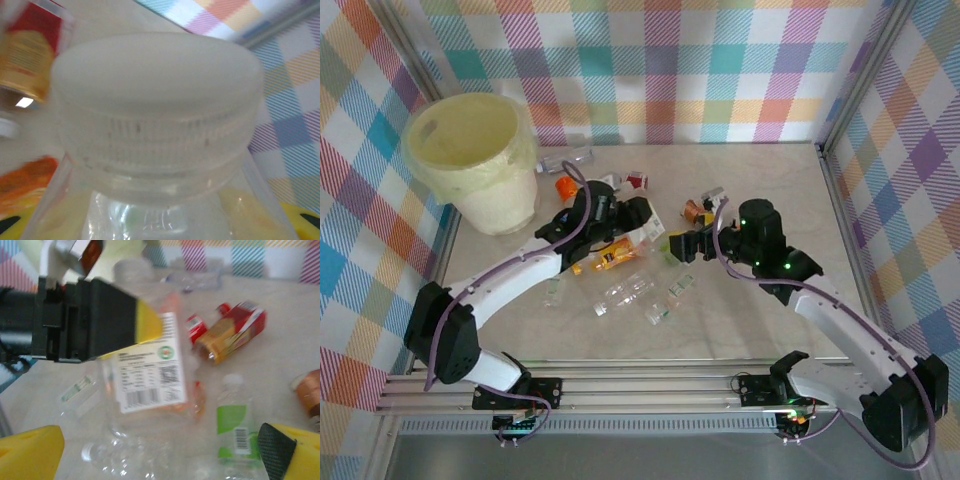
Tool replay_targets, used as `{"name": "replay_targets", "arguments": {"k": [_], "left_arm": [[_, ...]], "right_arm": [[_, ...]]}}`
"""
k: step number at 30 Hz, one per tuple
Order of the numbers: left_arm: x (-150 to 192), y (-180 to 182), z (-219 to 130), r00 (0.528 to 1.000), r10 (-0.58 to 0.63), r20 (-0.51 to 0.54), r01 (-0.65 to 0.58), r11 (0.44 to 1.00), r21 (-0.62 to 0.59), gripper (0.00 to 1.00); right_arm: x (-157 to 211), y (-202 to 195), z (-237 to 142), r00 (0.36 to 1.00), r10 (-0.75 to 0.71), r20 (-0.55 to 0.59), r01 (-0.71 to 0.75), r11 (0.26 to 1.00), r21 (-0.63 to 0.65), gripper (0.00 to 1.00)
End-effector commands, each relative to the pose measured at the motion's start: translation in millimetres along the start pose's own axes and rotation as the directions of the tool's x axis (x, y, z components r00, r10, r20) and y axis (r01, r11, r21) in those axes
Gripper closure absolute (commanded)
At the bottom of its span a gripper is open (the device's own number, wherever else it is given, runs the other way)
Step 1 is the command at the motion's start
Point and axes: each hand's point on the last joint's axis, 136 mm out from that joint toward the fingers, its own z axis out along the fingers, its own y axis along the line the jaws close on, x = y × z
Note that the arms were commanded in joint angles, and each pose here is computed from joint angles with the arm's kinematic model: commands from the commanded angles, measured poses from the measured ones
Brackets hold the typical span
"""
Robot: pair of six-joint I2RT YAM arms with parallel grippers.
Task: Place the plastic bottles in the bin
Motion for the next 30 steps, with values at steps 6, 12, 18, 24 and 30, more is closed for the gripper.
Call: {"name": "replay_targets", "arguments": {"k": [6, 12, 18, 24, 30], "left_arm": [[-101, 50, -120, 0.944, 0.122, 0.307, -0.025, 0.953, -0.301, 0.57], [-165, 63, -198, 0.844, 0.237, 0.480, 0.006, 0.893, -0.451, 0.57], [-231, 70, -248, 0.769, 0.326, 0.550, 0.047, 0.829, -0.557, 0.57], [-286, 96, -255, 0.741, 0.313, 0.595, 0.127, 0.804, -0.581, 0.58], [-339, 157, -237, 0.738, 0.175, 0.651, 0.272, 0.806, -0.525, 0.58]], "right_arm": [[-28, -34, -26, 0.963, -0.035, 0.267, -0.023, 0.977, 0.210, 0.00], [-35, -45, -29, 0.954, -0.068, 0.293, -0.017, 0.961, 0.277, 0.00], [-39, -46, -22, 0.958, -0.054, 0.282, -0.027, 0.961, 0.276, 0.00], [-40, -47, -17, 0.963, -0.057, 0.262, -0.020, 0.959, 0.282, 0.00], [-40, -42, -13, 0.969, -0.071, 0.238, 0.007, 0.966, 0.260, 0.00]]}}
